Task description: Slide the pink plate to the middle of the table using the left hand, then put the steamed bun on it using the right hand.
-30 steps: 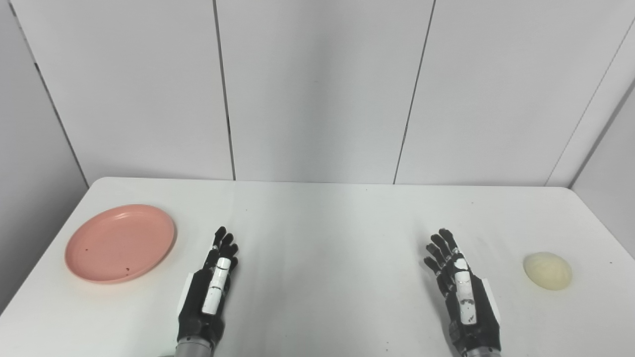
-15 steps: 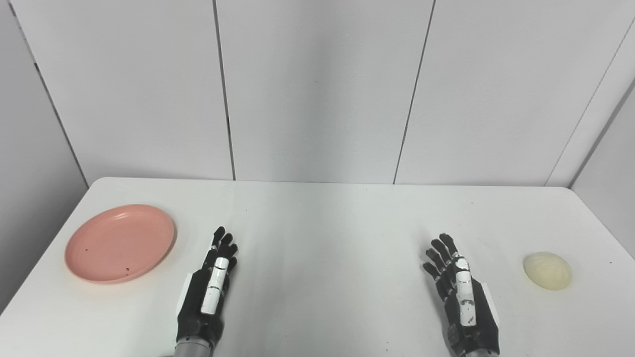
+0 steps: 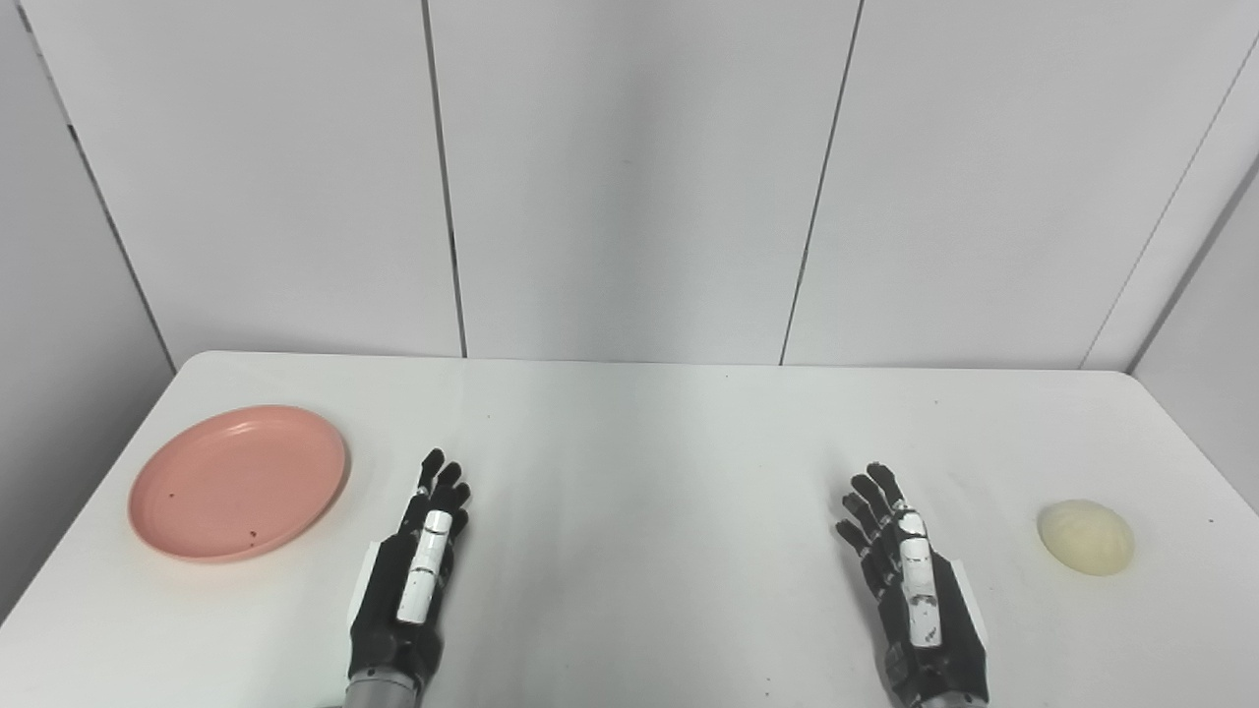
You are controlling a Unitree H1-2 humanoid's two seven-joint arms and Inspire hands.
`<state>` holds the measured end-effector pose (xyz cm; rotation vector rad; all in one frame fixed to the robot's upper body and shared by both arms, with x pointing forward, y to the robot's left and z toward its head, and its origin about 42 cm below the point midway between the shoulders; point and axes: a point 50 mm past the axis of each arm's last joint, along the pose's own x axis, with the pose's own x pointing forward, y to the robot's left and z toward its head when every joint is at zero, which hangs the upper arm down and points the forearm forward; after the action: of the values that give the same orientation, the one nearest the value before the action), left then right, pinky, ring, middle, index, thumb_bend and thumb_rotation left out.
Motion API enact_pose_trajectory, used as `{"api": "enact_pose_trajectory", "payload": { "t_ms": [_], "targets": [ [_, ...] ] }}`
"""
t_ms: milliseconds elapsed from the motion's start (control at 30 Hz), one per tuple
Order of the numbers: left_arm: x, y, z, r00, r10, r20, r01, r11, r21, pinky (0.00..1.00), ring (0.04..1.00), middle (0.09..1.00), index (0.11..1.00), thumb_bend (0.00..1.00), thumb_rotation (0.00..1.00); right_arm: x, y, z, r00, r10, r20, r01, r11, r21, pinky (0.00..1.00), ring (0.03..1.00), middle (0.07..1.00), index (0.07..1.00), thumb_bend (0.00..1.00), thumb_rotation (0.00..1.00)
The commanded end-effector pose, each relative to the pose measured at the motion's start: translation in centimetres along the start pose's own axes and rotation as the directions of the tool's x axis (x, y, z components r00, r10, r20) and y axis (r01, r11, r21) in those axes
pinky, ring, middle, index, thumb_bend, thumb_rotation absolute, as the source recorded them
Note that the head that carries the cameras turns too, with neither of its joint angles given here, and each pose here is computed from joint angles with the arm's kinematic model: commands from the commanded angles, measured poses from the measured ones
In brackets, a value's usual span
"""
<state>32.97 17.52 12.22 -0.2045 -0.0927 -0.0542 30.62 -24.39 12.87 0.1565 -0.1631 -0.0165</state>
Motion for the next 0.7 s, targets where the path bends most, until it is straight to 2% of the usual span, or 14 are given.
{"api": "enact_pose_trajectory", "payload": {
  "t_ms": [0, 367, 667],
  "targets": [
    [0.18, -0.08, 0.39, 1.0, 0.001, 0.029, -0.001, 1.0, -0.002, 1.0, 0.974, 0.982, 1.0, 0.77, 0.83, -1.13, -0.01, -1.31, 0.999, -0.002, -0.052, 0.002, 1.0, 0.008, 0.91, 0.926, 0.925, 0.927, 0.77, 0.93],
    [0.19, -0.14, 0.35, 1.0, 0.0, 0.026, 0.0, 1.0, 0.002, 1.0, 0.973, 0.983, 1.0, 0.76, 0.82, -1.13, -0.01, -1.37, 0.999, -0.002, -0.051, 0.002, 1.0, -0.001, 0.91, 0.922, 0.922, 0.923, 0.8, 0.92],
    [0.42, -0.79, -0.36, 1.0, -0.01, 0.024, 0.01, 1.0, -0.002, 1.0, 0.982, 0.99, 1.0, 0.73, 0.83, -1.08, -0.8, -1.79, 0.999, 0.002, -0.055, -0.002, 1.0, -0.007, 0.92, 0.925, 0.929, 0.931, 0.77, 0.94]
  ]
}}
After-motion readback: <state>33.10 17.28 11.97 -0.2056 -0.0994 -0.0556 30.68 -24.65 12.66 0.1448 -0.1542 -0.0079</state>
